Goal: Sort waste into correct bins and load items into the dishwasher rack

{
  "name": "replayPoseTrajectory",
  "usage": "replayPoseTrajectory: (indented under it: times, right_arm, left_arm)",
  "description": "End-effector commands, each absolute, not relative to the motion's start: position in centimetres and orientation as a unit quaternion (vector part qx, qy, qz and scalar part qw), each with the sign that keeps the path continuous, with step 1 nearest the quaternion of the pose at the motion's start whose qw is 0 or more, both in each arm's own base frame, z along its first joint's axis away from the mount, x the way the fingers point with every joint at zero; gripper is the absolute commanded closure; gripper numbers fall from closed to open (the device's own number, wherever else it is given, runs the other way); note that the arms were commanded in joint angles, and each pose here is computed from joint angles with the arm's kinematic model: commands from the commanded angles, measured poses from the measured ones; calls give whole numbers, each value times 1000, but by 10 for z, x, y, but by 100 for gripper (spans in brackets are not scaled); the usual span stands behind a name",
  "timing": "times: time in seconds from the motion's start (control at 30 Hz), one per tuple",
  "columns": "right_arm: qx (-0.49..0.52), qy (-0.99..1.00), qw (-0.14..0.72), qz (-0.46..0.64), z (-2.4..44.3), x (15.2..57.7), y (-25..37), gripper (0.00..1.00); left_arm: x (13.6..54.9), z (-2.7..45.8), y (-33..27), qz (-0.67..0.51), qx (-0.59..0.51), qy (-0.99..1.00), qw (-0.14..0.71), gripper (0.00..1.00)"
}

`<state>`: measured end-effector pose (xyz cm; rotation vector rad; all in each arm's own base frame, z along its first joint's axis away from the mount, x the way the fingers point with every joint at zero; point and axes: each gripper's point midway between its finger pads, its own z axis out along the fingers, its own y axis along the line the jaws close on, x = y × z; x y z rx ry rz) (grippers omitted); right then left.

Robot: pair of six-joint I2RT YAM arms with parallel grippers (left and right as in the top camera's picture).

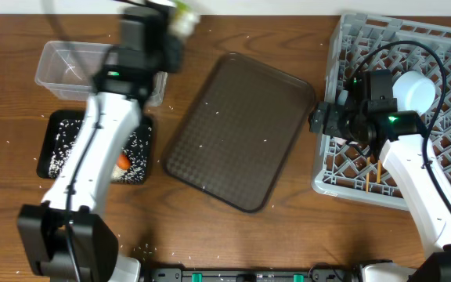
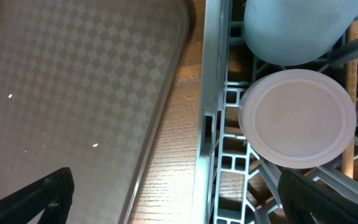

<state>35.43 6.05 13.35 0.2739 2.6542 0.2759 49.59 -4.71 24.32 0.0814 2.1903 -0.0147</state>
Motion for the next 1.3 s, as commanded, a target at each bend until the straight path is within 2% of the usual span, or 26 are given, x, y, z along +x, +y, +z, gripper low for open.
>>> replayPoseTrajectory:
  times: [0.0, 0.17, 0.2, 0.23, 0.27, 0.3, 0.4, 0.57, 0.8, 1.03, 1.27]
  right_arm:
    - [98, 963, 231, 94, 134, 356, 57, 1]
    - [97, 963, 233, 94, 134, 356, 57, 1]
    - [98, 963, 233, 94, 135, 356, 57, 1]
    - [97, 963, 233, 94, 135, 356, 57, 1]
    - [97, 963, 233, 94, 134, 356, 57, 1]
    - [98, 963, 233, 94, 134, 356, 57, 1]
    - [98, 964, 231, 94, 134, 355, 57, 1]
    - [98, 963, 232, 94, 134, 356, 57, 1]
    - [97, 962, 237, 95, 135, 358, 57, 1]
    - [97, 962, 237, 95, 135, 358, 57, 1]
    - [97, 962, 237, 95, 135, 358, 57, 1]
  left_arm:
    - [502, 201, 8, 34, -31, 909, 415, 94]
    - [506, 152, 54, 53, -71, 926, 367, 94]
    - [508, 142, 60, 55, -75, 928, 360, 91]
    - [510, 133, 64, 56, -79, 930, 354, 66]
    - [513, 124, 69, 58, -83, 931, 351, 31]
    - [517, 116, 73, 59, -86, 931, 350, 2]
    - [520, 110, 75, 59, -88, 930, 351, 2]
    - [521, 140, 58, 40, -76, 922, 379, 2]
    - [500, 177, -37, -89, 25, 920, 380, 2]
    - [451, 135, -139, -110, 256, 912, 301, 2]
    - [418, 100, -191, -123, 333, 902, 246, 2]
